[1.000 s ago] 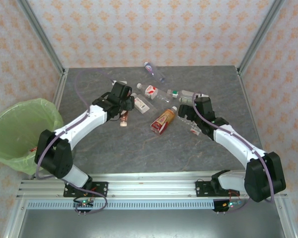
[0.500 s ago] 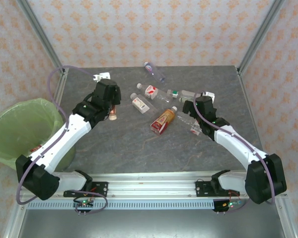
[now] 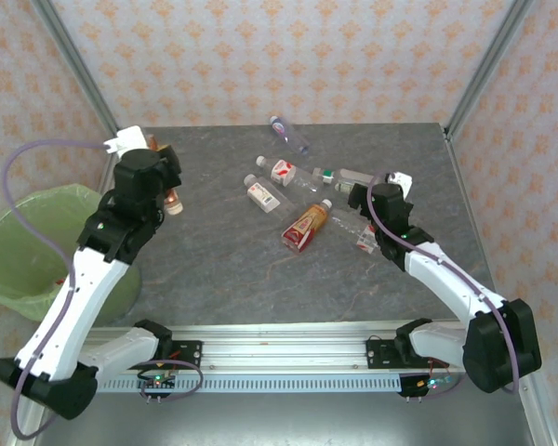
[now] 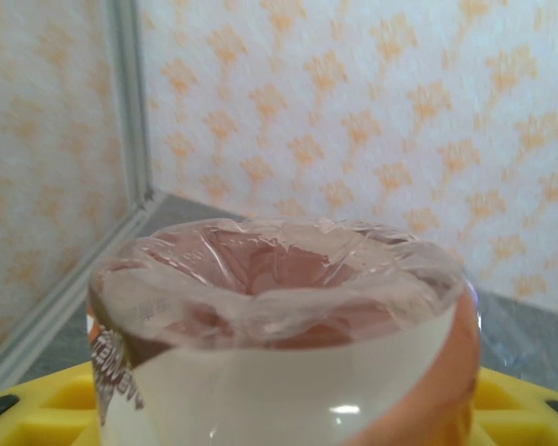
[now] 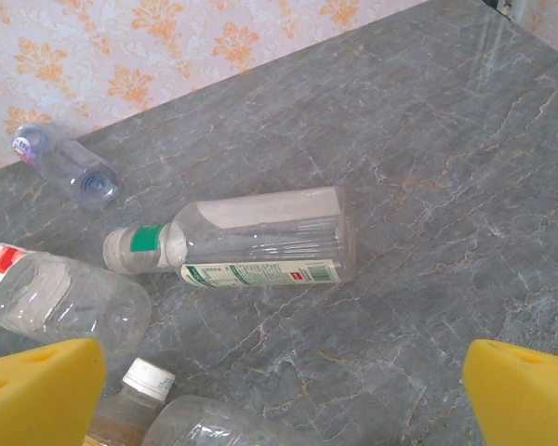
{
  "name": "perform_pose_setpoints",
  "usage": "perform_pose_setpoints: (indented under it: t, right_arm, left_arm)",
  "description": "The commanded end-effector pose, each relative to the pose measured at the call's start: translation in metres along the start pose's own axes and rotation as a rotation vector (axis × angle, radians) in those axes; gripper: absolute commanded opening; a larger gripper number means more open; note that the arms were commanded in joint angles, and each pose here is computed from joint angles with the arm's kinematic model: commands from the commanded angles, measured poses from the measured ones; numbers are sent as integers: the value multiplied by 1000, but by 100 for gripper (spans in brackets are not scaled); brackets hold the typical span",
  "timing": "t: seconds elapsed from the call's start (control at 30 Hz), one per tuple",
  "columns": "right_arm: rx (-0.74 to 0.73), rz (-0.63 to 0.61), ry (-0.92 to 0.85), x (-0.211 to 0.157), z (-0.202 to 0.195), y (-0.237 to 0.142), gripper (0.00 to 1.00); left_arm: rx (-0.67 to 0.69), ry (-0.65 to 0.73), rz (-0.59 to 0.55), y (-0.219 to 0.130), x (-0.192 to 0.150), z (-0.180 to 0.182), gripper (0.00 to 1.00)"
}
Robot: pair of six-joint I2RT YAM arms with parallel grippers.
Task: Put the plastic bottles in the bin
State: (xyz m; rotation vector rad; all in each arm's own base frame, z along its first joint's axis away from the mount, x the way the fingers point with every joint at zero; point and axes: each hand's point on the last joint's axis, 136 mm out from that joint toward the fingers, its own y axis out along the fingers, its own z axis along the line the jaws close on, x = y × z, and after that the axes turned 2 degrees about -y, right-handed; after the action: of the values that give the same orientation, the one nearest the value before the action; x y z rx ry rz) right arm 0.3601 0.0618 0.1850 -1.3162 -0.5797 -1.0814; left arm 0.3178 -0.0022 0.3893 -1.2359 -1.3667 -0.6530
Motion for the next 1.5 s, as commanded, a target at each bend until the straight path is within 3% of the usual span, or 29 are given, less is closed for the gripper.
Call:
perform_pose_setpoints:
  t: [0.0,0.1,0.23,0.4,0.7,0.97,1.47]
  right_arm:
    - [-14,-32,27,4,-2,-1,99]
    - [-11,-29,28,4,-1,0,99]
    - [-11,-29,26,4,-1,0,99]
    - [-11,-23,36,0,-3,1,99]
    - [-10,-24,31,0,-3,0,99]
    - [-5,-29,26,-1,-2,1,99]
    - [8,-27,-15,2,4,5,99]
  left_arm:
    - [72,-7,-76,-12,24,19,51]
    - [141,29,-115,-21,38,34,51]
    - [356,72,-217,-43,65,73,49]
    - [461,68,-280,-56,78,98,49]
    - [723,-57,-326,-67,78,165,49]
    - [902,-187,-327,-83,54,216,53]
    - [1054,-345,-135,-58,-35,263,54]
